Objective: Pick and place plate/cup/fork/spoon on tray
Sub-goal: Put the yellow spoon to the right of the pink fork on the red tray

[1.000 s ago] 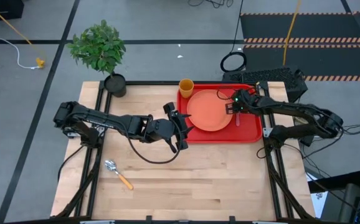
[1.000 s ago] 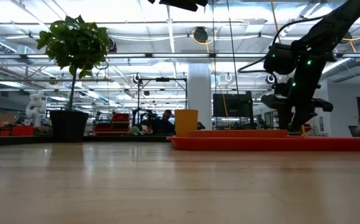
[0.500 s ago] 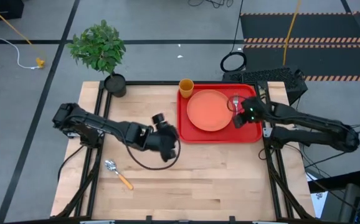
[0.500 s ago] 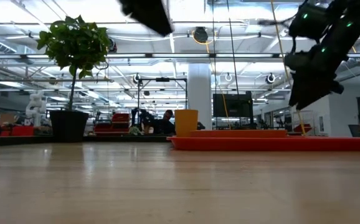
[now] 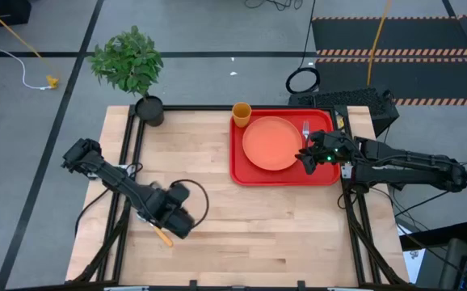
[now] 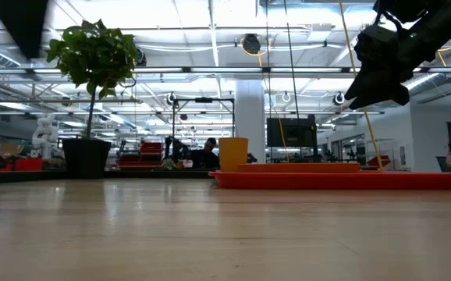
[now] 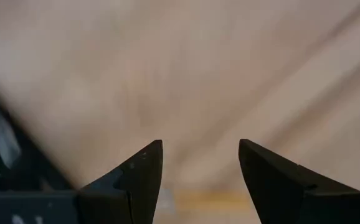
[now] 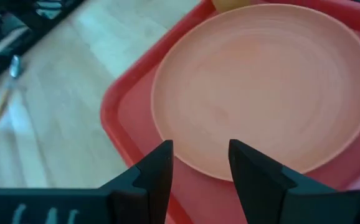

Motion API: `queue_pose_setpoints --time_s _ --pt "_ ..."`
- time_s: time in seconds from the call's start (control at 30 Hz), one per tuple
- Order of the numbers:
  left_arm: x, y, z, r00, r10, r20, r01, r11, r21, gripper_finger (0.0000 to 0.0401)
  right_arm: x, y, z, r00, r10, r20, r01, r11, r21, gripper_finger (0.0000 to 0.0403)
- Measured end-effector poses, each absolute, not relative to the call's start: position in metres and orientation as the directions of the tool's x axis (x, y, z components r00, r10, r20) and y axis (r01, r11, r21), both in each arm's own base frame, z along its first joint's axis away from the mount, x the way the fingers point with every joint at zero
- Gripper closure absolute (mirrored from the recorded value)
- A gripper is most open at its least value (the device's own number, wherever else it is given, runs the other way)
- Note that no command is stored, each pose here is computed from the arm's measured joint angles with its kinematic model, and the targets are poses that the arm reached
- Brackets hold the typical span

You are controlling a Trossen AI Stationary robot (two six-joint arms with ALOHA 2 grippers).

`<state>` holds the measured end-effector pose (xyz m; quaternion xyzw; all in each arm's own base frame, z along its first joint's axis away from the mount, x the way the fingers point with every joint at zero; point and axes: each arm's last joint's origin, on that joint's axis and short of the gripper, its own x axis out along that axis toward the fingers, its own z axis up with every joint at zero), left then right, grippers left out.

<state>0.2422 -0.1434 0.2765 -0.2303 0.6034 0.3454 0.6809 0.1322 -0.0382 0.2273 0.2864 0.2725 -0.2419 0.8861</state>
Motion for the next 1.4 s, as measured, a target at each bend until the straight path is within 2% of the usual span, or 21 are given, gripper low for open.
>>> queue_pose_setpoints --time_s 0.07,0.13,0.3,0.5,0.63,0.83,1.0,1.27,1.4 --pt "0.234 -0.15 0.266 -0.083 0.086 -0.993 -0.802 0.585 0.118 0.0198 0.134 -0.036 0.228 0.753 -0.241 -0.612 0.564 0.714 0.414 0.0254" --pt "0.226 -0.154 0.254 -0.161 0.036 -0.986 -0.829 0.538 0.154 0.0213 0.135 -0.034 0.23 0.776 -0.198 -0.599 0.532 0.714 0.454 0.0254" --pt "0.21 -0.156 0.223 -0.262 0.028 -0.965 -0.887 0.387 0.252 0.0251 0.139 -0.029 0.234 0.823 -0.131 -0.553 0.459 0.728 0.51 0.0254" --pt "0.202 -0.156 0.192 -0.247 0.022 -0.969 -0.953 0.177 0.246 0.0267 0.144 -0.029 0.241 0.868 -0.125 -0.48 0.385 0.779 0.495 0.0254" --pt "0.198 -0.16 0.177 -0.212 -0.006 -0.977 -0.972 0.108 0.21 0.0267 0.146 -0.029 0.249 0.891 -0.13 -0.436 0.34 0.826 0.45 0.0255" --pt "0.189 -0.164 0.171 -0.226 0.01 -0.974 -0.973 0.038 0.227 0.0268 0.146 -0.028 0.274 0.927 -0.086 -0.365 0.247 0.872 0.423 0.0255" --pt "0.182 -0.172 0.171 -0.219 0.021 -0.976 -0.969 -0.123 0.214 0.0268 0.147 -0.028 0.29 0.952 -0.093 -0.292 0.203 0.906 0.373 0.0255" --pt "0.182 -0.172 0.164 -0.237 0.044 -0.97 -0.964 -0.132 0.23 0.0268 0.148 -0.028 0.307 0.981 -0.099 -0.169 0.151 0.931 0.331 0.0255" --pt "0.181 -0.172 0.151 -0.237 0.05 -0.97 -0.965 -0.126 0.23 0.0268 0.149 -0.028 0.309 0.983 -0.1 -0.152 0.146 0.932 0.331 0.0255"
